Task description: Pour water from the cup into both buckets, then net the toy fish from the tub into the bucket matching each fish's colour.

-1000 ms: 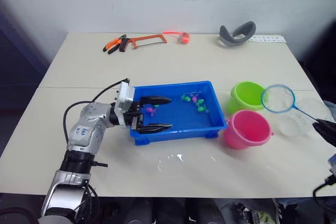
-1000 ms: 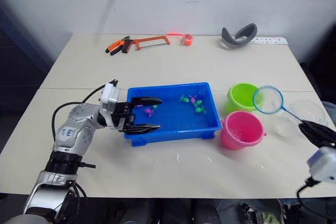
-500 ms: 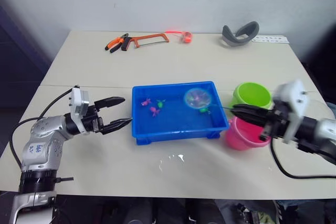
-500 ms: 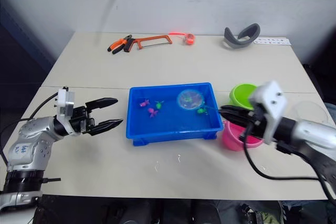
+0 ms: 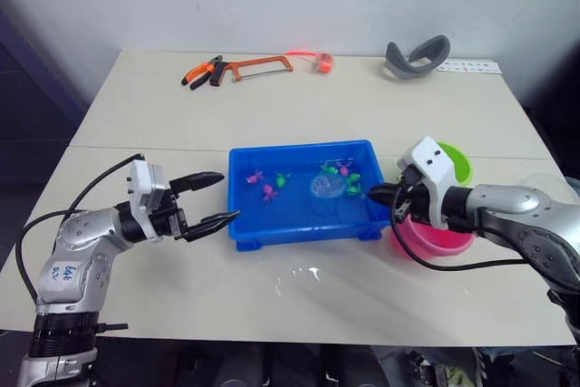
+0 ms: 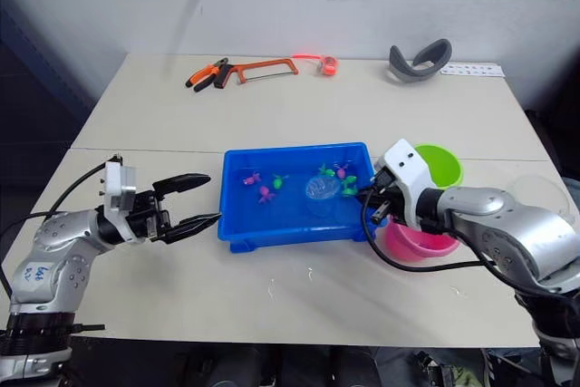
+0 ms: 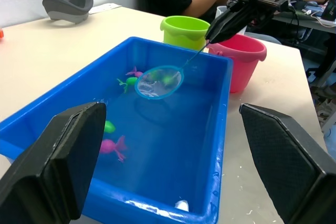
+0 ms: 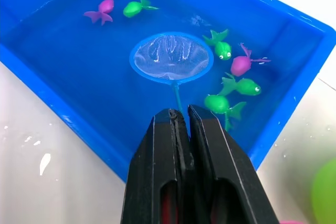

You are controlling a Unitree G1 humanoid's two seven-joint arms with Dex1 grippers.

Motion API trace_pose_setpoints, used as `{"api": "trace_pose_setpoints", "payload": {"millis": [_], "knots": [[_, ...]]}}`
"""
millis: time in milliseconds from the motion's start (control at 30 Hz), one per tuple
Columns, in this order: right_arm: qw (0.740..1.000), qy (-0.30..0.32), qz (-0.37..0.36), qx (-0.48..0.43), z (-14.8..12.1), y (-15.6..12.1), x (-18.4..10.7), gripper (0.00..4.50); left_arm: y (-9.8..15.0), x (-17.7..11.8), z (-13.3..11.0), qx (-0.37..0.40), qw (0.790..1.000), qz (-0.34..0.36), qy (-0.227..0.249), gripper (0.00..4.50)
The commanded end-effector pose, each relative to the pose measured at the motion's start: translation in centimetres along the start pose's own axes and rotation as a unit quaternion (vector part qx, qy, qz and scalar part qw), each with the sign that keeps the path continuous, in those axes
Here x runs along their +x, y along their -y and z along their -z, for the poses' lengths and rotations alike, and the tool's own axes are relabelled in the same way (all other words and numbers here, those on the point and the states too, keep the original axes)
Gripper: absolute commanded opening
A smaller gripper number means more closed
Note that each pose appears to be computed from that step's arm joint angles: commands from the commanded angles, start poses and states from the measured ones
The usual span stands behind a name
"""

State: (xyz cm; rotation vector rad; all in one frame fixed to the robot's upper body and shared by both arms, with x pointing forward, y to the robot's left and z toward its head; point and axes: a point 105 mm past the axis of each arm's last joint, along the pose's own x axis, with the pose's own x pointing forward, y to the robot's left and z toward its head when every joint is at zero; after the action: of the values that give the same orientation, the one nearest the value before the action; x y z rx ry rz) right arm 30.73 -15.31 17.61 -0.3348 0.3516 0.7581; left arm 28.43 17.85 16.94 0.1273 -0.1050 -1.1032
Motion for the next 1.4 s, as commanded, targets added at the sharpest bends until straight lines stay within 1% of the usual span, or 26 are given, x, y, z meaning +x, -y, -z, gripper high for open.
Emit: {"api": "trace_pose_setpoints", "payload": {"millis": [33,267,500,567,633,700,767,833,933,1067,1200,1333,1400], "knots": [[0.999,0.034,0.008,-0.017,-1.6,0.8,-0.4,0.0,0.3,-0.1,-1.0,0.011,1.0,0.0,0.018,4.42],[0.997,0.024,0.076,0.017,-0.5,3.3,0.5,0.0,0.7,0.4,-0.9,0.009,1.0,0.01,0.02,4.42],[0.993,0.013,0.109,0.052,0.3,4.2,0.9,0.0,1.0,0.8,-0.9,0.009,1.0,0.016,0.023,4.42],[0.992,0.002,0.097,0.085,0.9,3.7,1.1,0.0,1.1,1.0,-0.9,0.007,1.0,0.017,0.023,4.42],[0.99,-0.006,0.07,0.122,1.2,2.7,1.3,0.0,1.2,1.1,-0.9,0.007,1.0,0.017,0.024,4.42],[0.987,-0.018,0.024,0.155,1.5,0.8,1.4,0.0,1.2,1.2,-0.9,0.006,1.0,0.016,0.024,4.42],[0.985,-0.028,-0.009,0.17,1.6,-0.5,1.3,0.0,1.3,1.2,-0.9,0.004,1.0,0.016,0.025,4.42],[0.985,-0.031,-0.023,0.17,1.6,-1.1,1.1,0.0,1.4,1.1,-0.8,0.003,1.0,0.015,0.024,4.42],[0.988,-0.009,-0.058,0.145,0.8,-2.4,0.6,0.0,1.5,1.1,-0.6,0.001,1.0,0.014,0.022,4.42],[0.987,-0.024,-0.069,0.142,1.5,-3.0,0.0,0.0,1.5,1.1,-0.5,0.0,1.0,0.013,0.022,4.42],[0.996,-0.001,-0.025,0.083,0.5,-1.4,-0.4,0.0,1.5,1.1,-0.5,-0.001,1.0,0.013,0.021,4.42],[0.999,0.021,-0.011,-0.032,-1.0,-0.4,-1.2,0.0,1.4,1.1,-0.5,0.0,1.0,0.014,0.02,4.42],[0.997,0.024,-0.022,-0.065,-1.3,-0.3,-1.6,0.0,1.4,1.1,-0.6,0.0,1.0,0.014,0.02,4.42]]}}
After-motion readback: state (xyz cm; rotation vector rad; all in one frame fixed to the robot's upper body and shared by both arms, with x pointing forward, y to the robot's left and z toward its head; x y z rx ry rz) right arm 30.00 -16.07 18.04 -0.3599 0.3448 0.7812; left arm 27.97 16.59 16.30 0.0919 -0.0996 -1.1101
